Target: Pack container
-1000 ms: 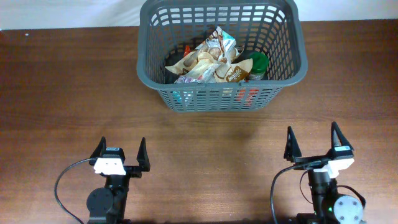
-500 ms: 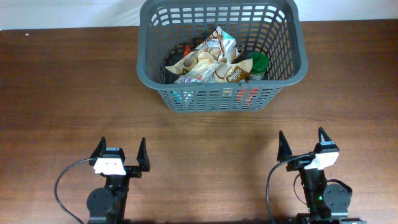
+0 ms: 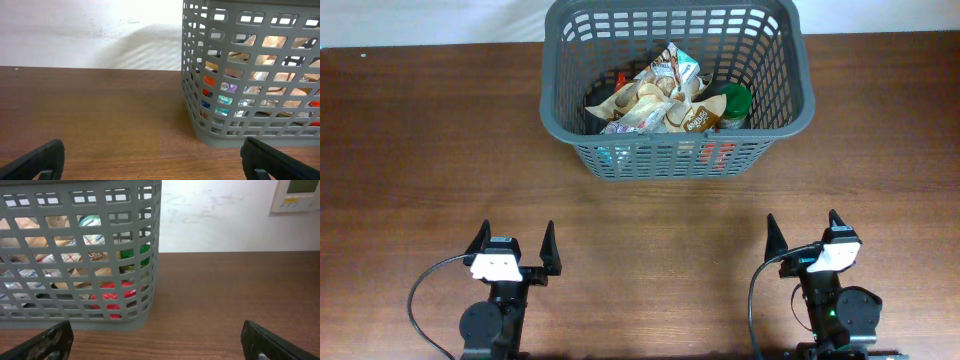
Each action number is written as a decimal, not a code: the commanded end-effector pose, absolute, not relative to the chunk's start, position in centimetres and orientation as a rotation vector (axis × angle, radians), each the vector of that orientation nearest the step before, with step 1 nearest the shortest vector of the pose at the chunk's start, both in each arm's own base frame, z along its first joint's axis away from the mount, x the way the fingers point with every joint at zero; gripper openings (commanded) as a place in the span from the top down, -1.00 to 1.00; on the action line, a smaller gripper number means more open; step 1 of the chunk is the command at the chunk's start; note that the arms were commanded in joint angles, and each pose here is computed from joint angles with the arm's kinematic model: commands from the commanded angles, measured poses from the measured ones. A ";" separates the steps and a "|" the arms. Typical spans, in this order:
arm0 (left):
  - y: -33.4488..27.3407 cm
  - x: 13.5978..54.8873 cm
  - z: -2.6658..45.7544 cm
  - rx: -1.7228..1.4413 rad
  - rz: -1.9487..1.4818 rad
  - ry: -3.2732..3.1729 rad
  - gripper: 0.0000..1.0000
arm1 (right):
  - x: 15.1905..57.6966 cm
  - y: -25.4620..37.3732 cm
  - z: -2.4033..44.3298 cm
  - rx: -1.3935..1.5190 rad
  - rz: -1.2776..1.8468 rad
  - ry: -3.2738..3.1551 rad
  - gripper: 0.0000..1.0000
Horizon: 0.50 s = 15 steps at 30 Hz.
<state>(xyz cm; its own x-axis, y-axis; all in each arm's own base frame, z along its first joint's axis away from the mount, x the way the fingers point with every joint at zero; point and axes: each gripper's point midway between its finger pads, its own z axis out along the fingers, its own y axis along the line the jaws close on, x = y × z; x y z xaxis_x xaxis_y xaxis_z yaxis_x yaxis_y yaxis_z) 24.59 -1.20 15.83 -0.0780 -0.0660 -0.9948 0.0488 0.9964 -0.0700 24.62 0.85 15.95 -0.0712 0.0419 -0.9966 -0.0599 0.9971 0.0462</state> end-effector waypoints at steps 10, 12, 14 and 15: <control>-0.8 24.6 15.6 -0.031 -0.085 1.650 -0.99 | 24.5 1.7 15.8 -0.044 0.102 1.641 -0.98; -0.8 24.6 15.6 -0.032 -0.085 1.651 -0.99 | 24.5 1.7 15.8 -0.044 0.102 1.641 -0.98; -0.8 24.6 15.6 -0.032 -0.085 1.651 -0.99 | 24.5 1.7 15.8 -0.044 0.102 1.641 -0.98; -0.8 24.6 15.6 -0.032 -0.085 1.650 -0.99 | 24.5 1.7 15.8 -0.044 0.102 1.641 -0.98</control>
